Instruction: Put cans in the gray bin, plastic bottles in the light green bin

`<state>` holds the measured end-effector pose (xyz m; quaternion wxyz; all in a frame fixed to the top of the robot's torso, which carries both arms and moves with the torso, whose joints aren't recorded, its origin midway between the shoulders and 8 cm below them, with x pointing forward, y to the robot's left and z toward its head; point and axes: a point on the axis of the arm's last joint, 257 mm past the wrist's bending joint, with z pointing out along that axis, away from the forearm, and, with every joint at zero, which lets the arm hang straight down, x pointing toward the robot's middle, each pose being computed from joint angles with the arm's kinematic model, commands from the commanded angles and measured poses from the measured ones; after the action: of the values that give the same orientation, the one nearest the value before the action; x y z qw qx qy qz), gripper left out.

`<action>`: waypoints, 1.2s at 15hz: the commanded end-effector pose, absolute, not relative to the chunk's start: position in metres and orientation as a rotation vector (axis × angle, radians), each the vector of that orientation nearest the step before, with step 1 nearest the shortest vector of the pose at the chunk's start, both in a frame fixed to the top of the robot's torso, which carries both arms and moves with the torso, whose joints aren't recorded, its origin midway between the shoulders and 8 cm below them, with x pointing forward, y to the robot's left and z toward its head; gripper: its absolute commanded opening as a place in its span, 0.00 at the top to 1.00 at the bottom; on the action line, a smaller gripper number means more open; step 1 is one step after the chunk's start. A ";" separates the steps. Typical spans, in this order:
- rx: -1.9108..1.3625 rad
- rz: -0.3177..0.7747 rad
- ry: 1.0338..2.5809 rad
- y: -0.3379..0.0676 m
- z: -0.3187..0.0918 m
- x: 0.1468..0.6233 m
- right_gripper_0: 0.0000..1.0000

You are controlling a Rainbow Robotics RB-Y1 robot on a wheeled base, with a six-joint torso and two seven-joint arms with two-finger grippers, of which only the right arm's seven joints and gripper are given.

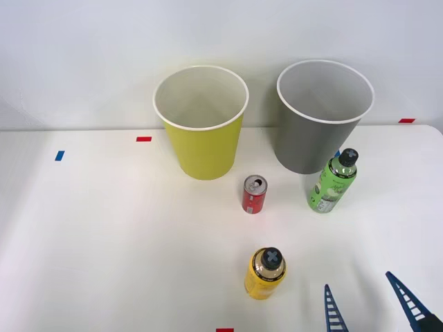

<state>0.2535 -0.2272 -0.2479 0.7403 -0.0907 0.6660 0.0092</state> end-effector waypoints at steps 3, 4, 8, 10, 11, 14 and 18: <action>-0.182 0.004 1.480 -0.236 -0.252 0.246 0.00; -0.182 0.004 1.480 -0.236 -0.252 0.246 0.00; -0.182 0.004 1.480 -0.236 -0.252 0.246 0.00; -0.182 0.004 1.480 -0.236 -0.252 0.246 0.00; -0.182 0.004 1.480 -0.236 -0.252 0.246 0.00; -0.182 0.004 1.480 -0.236 -0.252 0.246 0.00; -0.182 0.004 1.480 -0.236 -0.252 0.246 0.00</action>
<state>0.2462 -0.2361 -0.2517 0.7347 -0.0829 0.6733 0.0017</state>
